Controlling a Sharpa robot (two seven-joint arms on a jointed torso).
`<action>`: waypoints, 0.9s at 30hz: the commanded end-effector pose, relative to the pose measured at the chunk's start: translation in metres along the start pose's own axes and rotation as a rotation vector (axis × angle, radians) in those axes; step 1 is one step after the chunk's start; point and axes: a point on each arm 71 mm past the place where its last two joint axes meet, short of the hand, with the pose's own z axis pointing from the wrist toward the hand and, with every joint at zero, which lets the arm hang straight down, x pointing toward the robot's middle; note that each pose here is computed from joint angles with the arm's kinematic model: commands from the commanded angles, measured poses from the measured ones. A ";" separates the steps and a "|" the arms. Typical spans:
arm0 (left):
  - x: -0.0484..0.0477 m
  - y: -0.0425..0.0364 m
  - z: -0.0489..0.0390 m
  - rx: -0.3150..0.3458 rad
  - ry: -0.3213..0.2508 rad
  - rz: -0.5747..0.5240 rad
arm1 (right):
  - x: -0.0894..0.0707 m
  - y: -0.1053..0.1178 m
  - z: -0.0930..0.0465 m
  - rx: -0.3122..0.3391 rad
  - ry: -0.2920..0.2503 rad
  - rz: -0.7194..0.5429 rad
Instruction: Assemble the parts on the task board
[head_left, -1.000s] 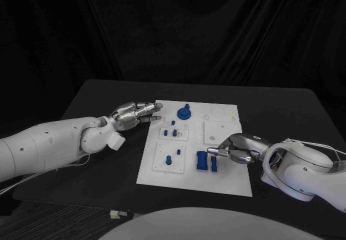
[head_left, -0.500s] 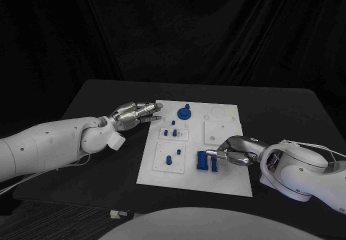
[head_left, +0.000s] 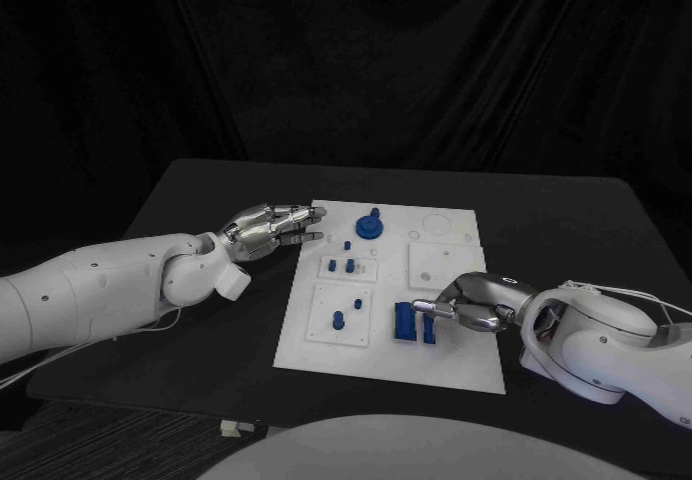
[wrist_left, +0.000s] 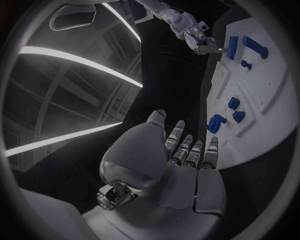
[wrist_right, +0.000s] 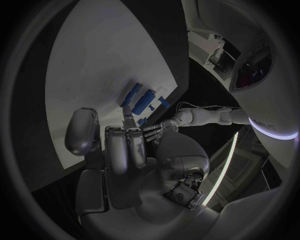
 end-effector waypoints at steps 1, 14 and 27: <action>0.0008 -0.0026 -0.0005 0.042 0.001 -0.009 | -0.008 0.002 -0.004 -0.037 -0.123 0.030; 0.0044 -0.0215 -0.0144 0.279 -0.087 0.068 | -0.098 -0.006 -0.027 -0.247 -0.585 0.457; 0.0230 -0.0294 -0.0159 0.402 -0.088 0.207 | -0.097 -0.032 -0.013 -0.334 -0.514 0.792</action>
